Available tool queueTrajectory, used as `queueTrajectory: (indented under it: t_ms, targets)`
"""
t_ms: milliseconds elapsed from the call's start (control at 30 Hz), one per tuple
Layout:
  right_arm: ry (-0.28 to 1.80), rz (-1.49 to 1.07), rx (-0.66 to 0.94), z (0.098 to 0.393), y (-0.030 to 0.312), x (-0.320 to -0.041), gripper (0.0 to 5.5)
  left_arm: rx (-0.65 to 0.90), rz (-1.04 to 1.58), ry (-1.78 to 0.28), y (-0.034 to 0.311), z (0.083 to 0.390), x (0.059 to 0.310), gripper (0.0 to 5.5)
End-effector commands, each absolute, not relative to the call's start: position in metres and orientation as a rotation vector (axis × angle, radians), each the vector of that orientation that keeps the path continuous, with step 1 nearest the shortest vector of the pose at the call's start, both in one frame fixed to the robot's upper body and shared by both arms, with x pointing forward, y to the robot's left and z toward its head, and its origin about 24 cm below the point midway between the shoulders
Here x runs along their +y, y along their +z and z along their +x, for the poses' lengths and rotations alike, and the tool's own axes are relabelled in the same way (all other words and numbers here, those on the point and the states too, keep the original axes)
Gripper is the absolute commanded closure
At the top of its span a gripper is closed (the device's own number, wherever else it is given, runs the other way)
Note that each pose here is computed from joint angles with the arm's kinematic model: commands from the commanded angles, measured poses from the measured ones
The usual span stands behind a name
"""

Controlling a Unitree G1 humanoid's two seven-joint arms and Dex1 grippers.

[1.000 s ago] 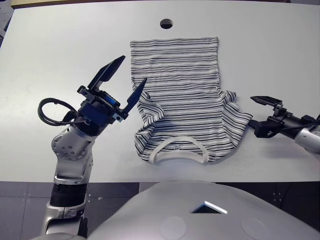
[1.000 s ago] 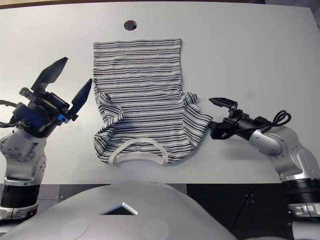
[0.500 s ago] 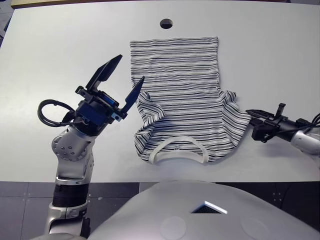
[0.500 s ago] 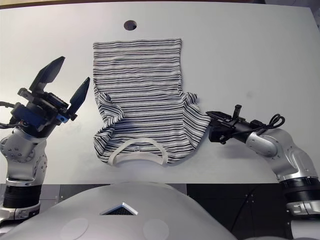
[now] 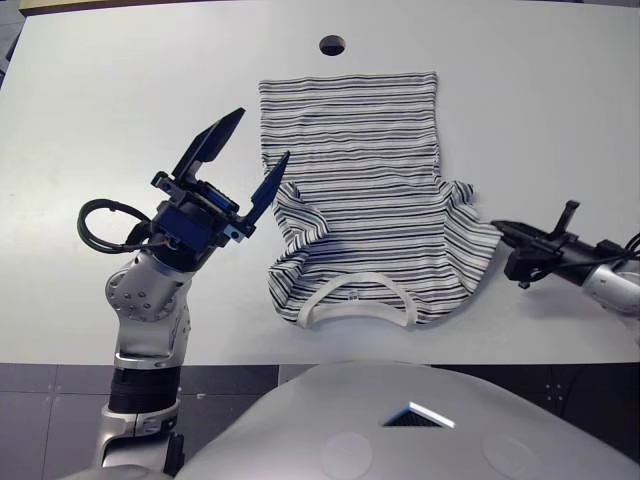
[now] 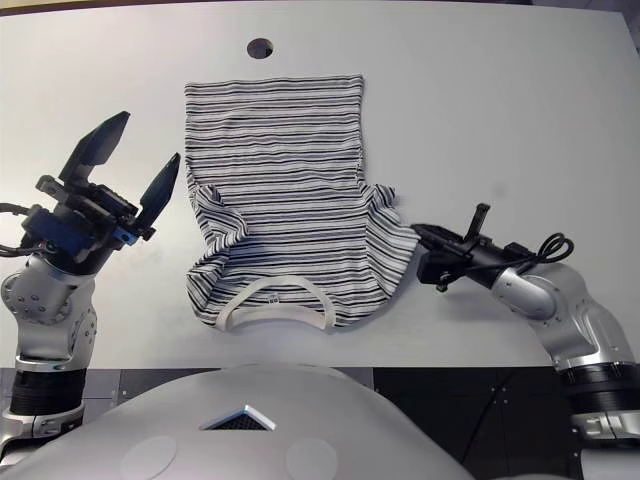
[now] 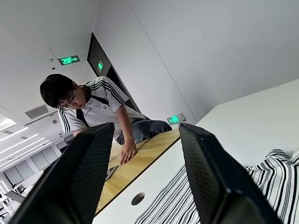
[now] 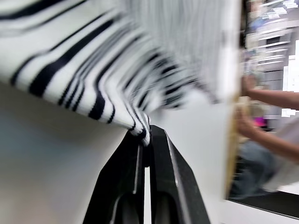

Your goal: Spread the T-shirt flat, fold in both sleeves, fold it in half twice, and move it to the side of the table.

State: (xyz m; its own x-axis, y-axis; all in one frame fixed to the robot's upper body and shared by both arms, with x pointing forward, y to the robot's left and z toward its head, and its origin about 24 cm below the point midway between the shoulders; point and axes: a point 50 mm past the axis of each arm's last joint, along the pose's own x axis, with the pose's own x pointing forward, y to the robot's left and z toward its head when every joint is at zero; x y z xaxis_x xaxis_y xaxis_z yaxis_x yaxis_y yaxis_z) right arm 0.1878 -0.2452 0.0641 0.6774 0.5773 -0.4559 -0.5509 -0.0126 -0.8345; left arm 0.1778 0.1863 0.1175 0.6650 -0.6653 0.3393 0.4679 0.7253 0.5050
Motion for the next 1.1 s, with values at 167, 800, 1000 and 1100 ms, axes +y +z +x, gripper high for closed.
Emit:
queueTrajectory:
  t_ms: [167, 800, 1000, 1100]
  targets:
    - [0.855, -1.292, -0.142, 0.194, 0.075, -0.223, 5.38, -0.506, 0.442, -0.664, 0.113, 0.178, 0.193, 2.91]
    - [1.295, -1.228, -0.275, 0.184, 0.038, -0.139, 5.38, -0.468, 0.469, -0.718, 0.103, 0.178, 0.192, 2.91]
    - [1.187, -1.229, -0.311, 0.199, 0.048, -0.143, 4.61, -0.452, 0.493, -0.712, 0.105, 0.178, 0.196, 2.91]
    - [1.146, -1.244, -0.322, 0.203, 0.054, -0.148, 4.15, -0.415, 0.512, -0.718, 0.102, 0.177, 0.201, 2.91]
